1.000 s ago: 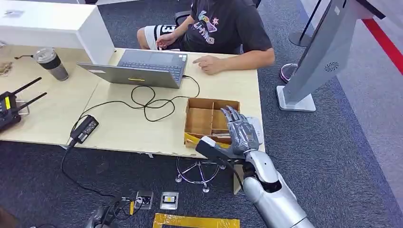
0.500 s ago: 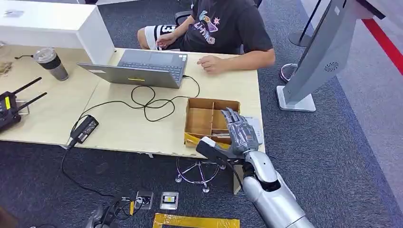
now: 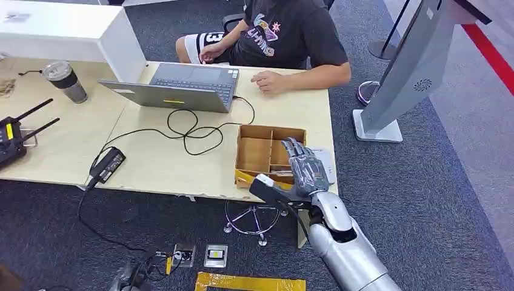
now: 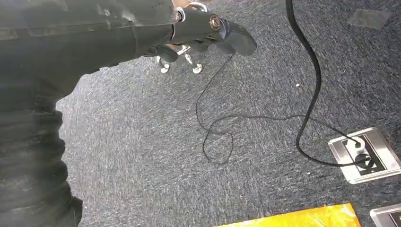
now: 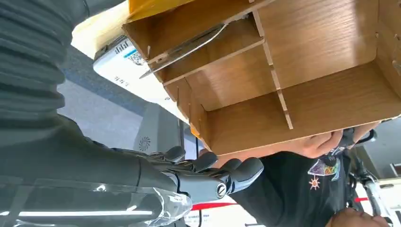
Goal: Pass the card to the sensor for recognition and then transmit it.
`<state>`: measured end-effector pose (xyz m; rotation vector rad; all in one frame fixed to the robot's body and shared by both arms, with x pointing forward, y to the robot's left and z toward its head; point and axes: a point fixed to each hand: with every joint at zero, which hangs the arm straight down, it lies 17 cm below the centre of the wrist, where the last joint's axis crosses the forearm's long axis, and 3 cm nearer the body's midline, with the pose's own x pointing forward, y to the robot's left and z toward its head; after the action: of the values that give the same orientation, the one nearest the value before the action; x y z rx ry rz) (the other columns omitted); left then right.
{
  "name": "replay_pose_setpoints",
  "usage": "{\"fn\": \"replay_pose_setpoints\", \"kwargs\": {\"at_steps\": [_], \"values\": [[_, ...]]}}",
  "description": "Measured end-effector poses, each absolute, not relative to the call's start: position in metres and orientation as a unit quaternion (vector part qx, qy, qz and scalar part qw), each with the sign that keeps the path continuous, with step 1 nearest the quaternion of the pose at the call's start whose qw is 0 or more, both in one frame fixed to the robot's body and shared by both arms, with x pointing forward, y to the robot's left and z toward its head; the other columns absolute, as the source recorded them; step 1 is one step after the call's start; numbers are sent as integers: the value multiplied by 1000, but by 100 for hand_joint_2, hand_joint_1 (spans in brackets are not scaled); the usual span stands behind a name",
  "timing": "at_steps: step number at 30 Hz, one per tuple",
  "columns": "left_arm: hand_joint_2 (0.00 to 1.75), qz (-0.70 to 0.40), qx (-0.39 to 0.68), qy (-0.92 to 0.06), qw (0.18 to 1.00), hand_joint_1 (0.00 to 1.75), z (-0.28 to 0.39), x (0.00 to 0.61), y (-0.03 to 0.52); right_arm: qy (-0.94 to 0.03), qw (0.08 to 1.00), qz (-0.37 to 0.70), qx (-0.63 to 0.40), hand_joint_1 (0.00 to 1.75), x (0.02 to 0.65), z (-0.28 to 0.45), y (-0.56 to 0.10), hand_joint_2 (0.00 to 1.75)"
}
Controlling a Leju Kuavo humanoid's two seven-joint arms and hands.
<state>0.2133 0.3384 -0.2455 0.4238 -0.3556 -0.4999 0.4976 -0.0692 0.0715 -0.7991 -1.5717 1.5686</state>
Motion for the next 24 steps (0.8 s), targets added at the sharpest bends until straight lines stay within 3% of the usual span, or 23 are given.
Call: {"fn": "replay_pose_setpoints", "kwargs": {"at_steps": [16, 17, 18, 19, 24], "values": [[175, -245, 207, -174, 931, 0, -245, 213, 338, -608, 380, 622, -313, 9, 500, 68, -70, 175], [175, -244, 207, -174, 931, 0, -245, 213, 338, -608, 380, 623, -313, 131, 500, 67, -70, 175], [175, -244, 207, -174, 931, 0, -245, 213, 338, -608, 380, 623, -312, 145, 500, 67, -70, 175], [175, -243, 207, -174, 931, 0, -245, 213, 339, -608, 379, 623, -312, 148, 500, 67, -69, 175], [175, -241, 208, -174, 932, 0, -245, 213, 339, -607, 378, 626, -312, 147, 501, 67, -70, 175]]}}
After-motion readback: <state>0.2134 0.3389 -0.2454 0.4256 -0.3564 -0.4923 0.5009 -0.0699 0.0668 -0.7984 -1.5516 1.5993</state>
